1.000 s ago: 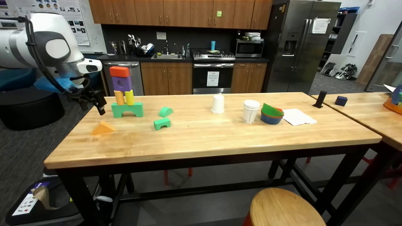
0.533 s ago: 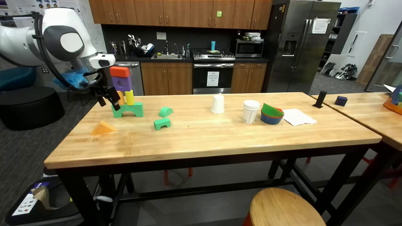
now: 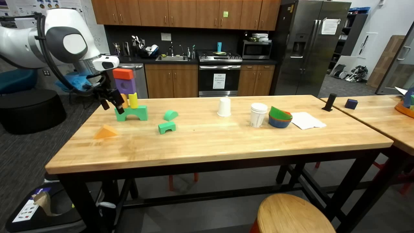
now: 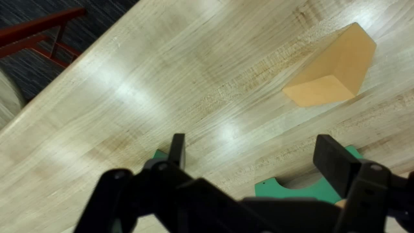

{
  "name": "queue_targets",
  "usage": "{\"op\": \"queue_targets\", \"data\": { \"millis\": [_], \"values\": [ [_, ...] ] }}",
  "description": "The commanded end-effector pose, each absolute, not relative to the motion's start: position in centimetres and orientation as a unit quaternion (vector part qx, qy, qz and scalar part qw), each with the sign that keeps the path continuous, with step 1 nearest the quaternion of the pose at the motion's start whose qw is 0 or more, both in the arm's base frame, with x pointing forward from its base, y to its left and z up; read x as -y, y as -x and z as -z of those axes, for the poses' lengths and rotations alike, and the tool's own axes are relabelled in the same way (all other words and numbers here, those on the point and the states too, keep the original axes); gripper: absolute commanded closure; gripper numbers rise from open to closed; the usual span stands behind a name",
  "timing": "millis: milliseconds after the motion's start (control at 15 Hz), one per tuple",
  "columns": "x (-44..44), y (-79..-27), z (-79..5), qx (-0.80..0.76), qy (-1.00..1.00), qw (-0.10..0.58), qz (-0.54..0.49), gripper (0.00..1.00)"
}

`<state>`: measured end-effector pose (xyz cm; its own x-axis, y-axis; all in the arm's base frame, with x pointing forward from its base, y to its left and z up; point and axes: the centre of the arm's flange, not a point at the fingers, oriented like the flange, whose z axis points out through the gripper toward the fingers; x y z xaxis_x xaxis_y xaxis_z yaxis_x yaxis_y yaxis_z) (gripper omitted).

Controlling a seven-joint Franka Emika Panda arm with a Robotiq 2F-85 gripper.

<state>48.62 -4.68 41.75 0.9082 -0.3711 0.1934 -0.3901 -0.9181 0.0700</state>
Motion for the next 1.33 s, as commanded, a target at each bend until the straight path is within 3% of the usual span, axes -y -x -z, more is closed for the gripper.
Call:
{"op": "queue_targets", "data": {
  "millis": [0,733,1267],
  "values": [
    [5.4,-50.1,-42.0,0.211,-0.971,0.057,-0.095,0.0],
    [14.2,-57.0,-41.6,0.34,-0.93,0.089,-0.104,0.0],
    [14.7,-56.9,-37.6,0.407,-0.906,0.077,-0.084,0.0]
  ]
}}
